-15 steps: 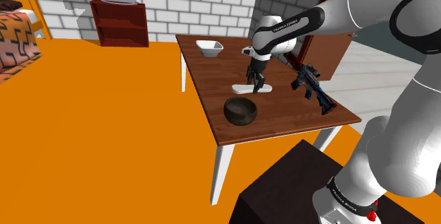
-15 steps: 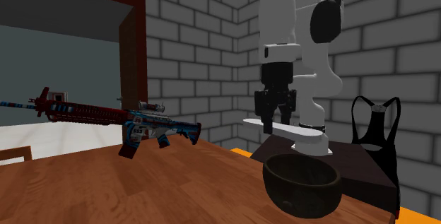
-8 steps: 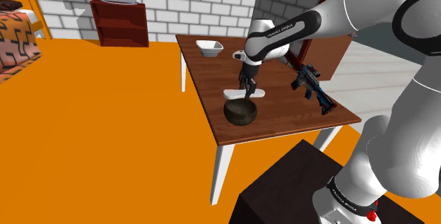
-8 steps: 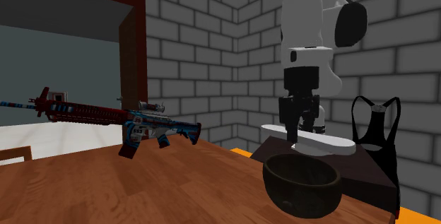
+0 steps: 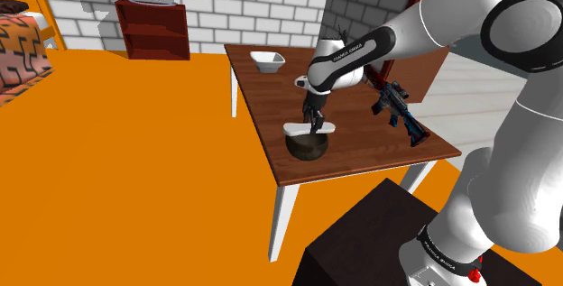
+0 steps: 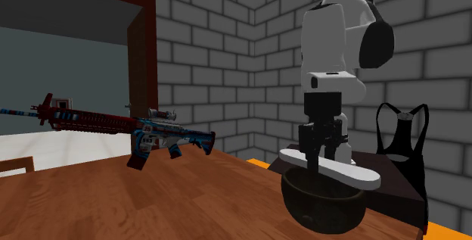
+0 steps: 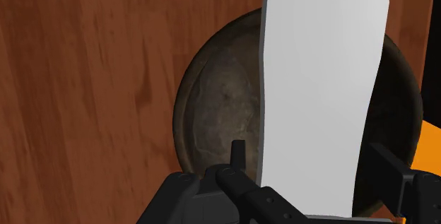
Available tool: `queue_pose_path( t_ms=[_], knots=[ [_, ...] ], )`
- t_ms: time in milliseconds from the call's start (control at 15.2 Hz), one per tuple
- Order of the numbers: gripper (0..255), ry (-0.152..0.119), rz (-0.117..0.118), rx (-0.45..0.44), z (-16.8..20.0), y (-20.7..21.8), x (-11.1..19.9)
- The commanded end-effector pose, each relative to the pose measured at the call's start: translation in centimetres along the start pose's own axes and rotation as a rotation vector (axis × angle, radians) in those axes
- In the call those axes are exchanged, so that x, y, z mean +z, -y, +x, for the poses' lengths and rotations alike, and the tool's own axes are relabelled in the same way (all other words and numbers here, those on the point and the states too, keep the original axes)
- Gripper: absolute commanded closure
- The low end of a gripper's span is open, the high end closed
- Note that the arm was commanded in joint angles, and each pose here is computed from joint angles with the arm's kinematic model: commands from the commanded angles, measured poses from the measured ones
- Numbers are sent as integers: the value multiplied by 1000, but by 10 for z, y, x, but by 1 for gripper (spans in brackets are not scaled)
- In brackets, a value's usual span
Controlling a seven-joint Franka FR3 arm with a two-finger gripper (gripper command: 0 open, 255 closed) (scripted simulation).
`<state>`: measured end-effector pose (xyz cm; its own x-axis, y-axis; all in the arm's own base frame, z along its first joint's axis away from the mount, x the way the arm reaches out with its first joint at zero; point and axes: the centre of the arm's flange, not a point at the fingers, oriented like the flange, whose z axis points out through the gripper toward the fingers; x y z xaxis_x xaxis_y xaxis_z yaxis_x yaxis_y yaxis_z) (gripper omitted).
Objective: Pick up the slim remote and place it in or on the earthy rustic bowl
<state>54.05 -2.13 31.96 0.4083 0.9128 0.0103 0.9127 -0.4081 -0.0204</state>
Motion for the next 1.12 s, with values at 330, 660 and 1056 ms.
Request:
queue_pose_path(
  t_ms=[330, 660, 1056],
  knots=[
    [255, 0, -1, 0, -1, 0, 17],
    [0, 0, -1, 0, -1, 0, 17],
    [0, 0, -1, 0, -1, 0, 4]
  ],
)
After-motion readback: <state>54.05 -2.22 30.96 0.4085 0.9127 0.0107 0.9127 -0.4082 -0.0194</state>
